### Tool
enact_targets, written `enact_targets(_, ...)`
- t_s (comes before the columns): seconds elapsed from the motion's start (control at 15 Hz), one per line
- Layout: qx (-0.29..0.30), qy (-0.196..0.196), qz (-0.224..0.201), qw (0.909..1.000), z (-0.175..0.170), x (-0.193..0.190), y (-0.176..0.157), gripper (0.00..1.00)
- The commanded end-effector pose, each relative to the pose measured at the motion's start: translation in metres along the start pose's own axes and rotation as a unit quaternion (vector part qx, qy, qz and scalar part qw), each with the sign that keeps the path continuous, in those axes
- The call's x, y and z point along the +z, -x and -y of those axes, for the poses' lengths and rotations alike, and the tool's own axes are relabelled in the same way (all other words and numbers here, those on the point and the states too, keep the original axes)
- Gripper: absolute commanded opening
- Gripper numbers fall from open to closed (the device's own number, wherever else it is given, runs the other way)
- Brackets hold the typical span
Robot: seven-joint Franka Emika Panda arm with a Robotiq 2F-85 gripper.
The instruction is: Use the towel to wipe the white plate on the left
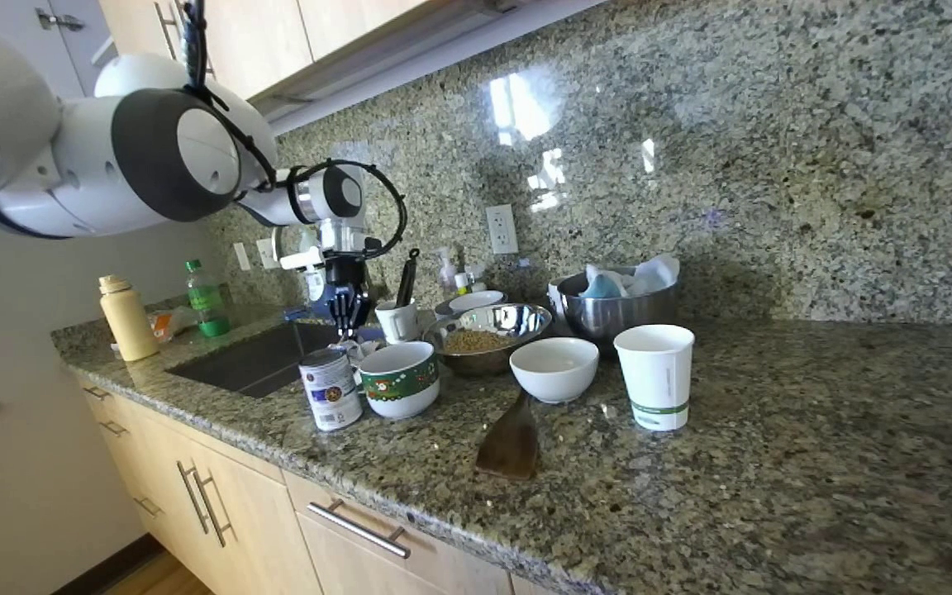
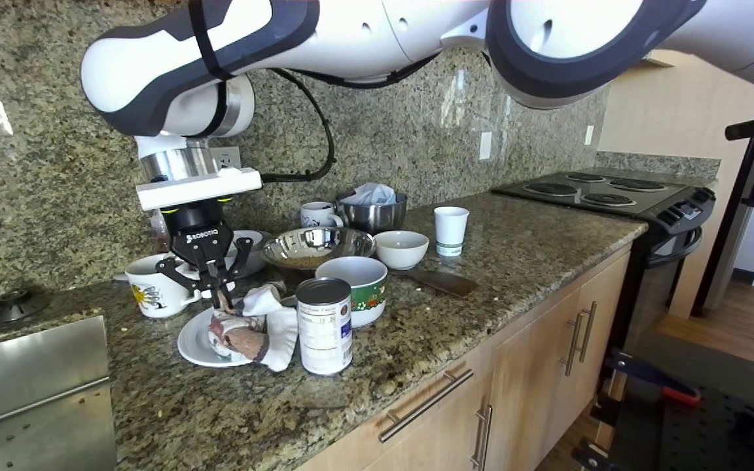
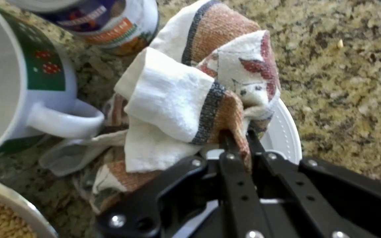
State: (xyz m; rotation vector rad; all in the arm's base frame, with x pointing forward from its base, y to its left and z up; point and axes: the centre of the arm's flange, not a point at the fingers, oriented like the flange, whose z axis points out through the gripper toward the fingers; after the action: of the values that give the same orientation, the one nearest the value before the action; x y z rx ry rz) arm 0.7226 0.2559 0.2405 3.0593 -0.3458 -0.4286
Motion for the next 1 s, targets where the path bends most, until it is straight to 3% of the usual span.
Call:
enact_targets(0.0, 0.028, -0.012, -0.052, 0.9982, 0.018, -0.004, -0.014, 0.03)
enact_targets(0.2, -0.043, -0.043, -0.013, 0.9981, 0.025, -0.002, -0.016, 0.03)
enact_targets(0.53, -0.153, -0.046, 0.066, 0.9850, 0.021, 0.002, -0.008, 0.03)
enact_targets(0.73, -0.112, 0.010, 0.105, 0.9881, 0.008, 0.004, -0.005, 0.03)
enact_targets(0.93, -0.058, 0.062, 0.109, 0.9904, 0.000, 0.005, -0.006, 0.03)
